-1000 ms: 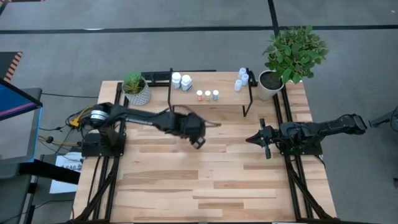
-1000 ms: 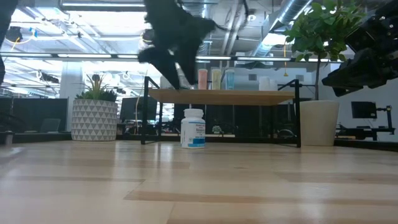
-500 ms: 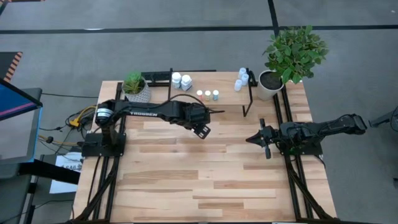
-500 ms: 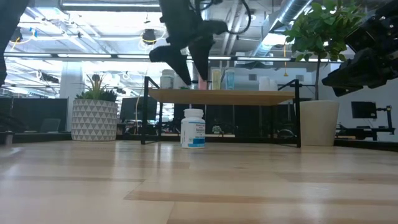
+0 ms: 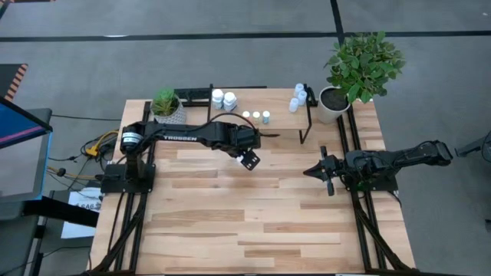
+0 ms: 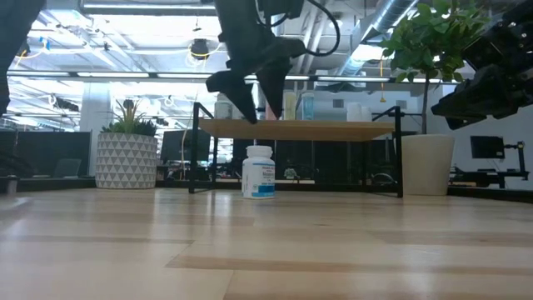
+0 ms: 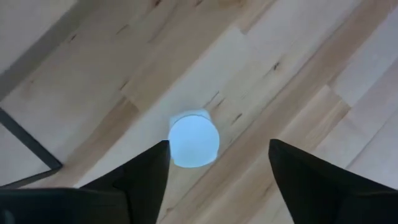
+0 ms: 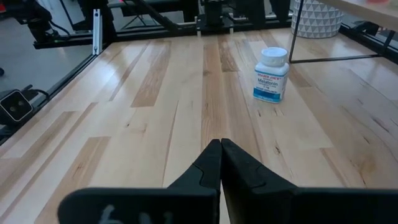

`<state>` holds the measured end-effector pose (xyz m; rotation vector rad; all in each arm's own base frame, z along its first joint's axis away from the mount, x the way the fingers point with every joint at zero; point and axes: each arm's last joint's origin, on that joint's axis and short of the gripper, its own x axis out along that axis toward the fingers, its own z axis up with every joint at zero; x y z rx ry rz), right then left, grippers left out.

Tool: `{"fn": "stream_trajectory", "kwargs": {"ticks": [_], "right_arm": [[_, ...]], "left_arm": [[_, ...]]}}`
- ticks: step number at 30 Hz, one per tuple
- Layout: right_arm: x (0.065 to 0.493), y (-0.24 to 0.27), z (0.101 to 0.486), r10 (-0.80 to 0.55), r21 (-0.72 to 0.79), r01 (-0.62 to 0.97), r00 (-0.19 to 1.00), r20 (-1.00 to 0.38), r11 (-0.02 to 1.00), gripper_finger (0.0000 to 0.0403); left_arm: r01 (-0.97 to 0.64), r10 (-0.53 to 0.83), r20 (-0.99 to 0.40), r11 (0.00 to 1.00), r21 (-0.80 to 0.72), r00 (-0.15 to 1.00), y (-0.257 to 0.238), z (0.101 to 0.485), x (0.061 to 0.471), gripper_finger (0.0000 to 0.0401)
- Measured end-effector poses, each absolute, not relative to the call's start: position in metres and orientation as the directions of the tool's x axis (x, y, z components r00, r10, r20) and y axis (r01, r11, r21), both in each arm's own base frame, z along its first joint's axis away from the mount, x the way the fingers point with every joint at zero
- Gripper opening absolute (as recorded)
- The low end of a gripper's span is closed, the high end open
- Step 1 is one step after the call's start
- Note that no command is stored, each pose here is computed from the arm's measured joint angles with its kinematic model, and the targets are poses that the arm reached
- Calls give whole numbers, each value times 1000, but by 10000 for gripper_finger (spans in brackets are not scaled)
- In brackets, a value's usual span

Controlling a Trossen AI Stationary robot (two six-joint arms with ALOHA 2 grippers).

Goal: Pick and place medicine bottles onto shelf by color
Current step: Put the white medicine bottle on the shelf

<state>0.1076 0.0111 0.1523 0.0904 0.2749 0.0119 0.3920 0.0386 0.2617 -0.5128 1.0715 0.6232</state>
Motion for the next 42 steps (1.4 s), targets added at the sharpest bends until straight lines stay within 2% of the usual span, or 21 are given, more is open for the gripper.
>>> {"fn": "stream_trajectory", "kwargs": {"ticks": [5,9,14,17,22,31,37,42], "right_arm": [[108,11,152,24,90,0,962,-272,996,33],[108,11,152,24,88,0,962,-273,996,33],[108,11,152,24,88,0,962,-273,996,33],[108,11,152,24,91,1,962,-273,996,33],[108,11,152,24,91,1,962,-273,996,33],[108,11,152,24,90,1,962,-273,996,33],[108,11,152,24,91,1,962,-273,996,33],[108,11,152,24,91,1,962,-273,996,33]], "left_arm": [[-701,209,-917,706,-100,341,41,262,392,301],[-703,209,-916,704,-103,343,39,262,392,317],[-653,210,-911,753,-81,355,38,258,396,318],[-684,226,-905,724,-91,360,39,258,397,318],[-741,326,-893,672,-12,310,37,258,394,318],[-756,339,-888,654,-16,312,25,253,394,318],[-783,436,-843,622,28,316,23,240,394,318],[-785,426,-848,619,19,315,23,234,394,318]]}}
